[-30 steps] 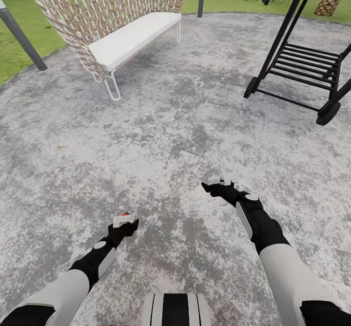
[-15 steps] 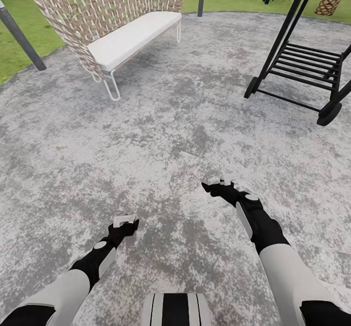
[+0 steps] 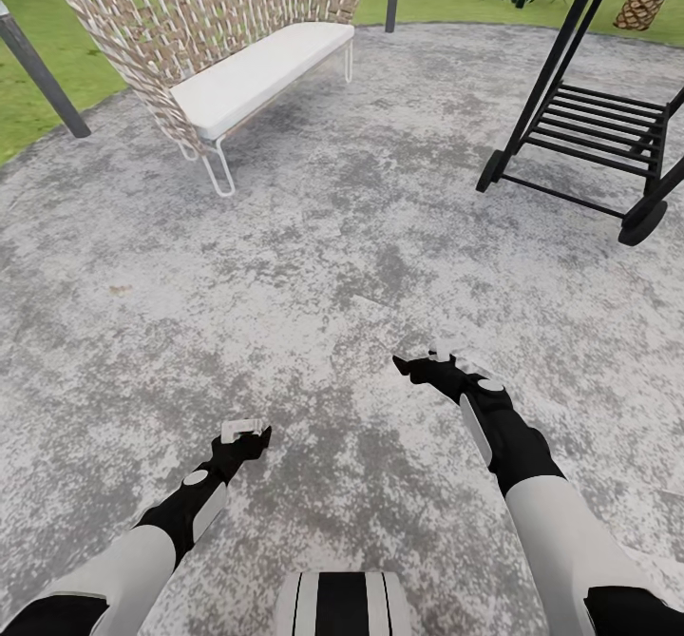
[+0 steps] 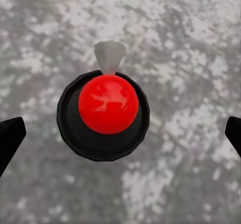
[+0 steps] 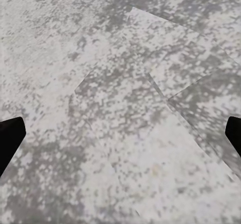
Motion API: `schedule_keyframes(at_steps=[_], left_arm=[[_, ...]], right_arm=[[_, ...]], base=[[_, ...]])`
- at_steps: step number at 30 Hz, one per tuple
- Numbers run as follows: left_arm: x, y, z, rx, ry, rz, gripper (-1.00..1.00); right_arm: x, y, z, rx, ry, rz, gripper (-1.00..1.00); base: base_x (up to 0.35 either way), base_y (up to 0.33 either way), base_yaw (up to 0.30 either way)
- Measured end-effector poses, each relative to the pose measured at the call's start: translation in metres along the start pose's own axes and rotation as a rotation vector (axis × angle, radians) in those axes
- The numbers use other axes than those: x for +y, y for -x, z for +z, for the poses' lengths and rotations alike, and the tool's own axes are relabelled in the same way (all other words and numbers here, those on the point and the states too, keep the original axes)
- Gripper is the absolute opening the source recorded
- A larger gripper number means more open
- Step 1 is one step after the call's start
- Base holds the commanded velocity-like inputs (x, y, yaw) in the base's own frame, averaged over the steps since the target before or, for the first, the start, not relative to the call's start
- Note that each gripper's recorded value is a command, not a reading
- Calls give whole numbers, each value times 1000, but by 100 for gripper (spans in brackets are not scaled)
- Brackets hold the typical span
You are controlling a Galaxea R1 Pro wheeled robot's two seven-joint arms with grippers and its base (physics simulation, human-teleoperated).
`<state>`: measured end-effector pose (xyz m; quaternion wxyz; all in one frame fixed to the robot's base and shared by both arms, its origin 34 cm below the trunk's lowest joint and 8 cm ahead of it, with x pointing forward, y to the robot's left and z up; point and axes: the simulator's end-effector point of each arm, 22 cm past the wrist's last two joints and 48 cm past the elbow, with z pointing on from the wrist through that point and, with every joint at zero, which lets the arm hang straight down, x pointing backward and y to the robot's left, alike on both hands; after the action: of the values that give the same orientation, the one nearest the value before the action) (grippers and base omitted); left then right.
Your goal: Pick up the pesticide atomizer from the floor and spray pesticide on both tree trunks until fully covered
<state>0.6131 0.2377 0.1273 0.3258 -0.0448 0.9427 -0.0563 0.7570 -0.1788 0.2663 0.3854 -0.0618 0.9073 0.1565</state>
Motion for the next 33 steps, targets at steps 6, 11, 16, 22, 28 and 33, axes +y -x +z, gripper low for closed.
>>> schedule_keyframes(at_steps=[6,11,16,22,28,33], left_arm=[[0,0,0,0,0,0,100],[0,0,0,0,0,0,100],[0,0,0,0,0,0,100],[-1,0,0,0,-1,-1,100],[-1,0,0,1,-1,-1,100],[-1,-3,1,5,-1,-1,100]], right_arm=[[0,0,0,0,0,0,100],[0,0,0,0,0,0,100],[0,0,0,0,0,0,100],[0,0,0,0,0,0,100],[0,0,0,0,0,0,100],[0,-3,1,4,0,1,100]], base=[[3,3,0],[55,42,0],[7,5,0],[0,0,0],[0,0,0],[0,0,0]])
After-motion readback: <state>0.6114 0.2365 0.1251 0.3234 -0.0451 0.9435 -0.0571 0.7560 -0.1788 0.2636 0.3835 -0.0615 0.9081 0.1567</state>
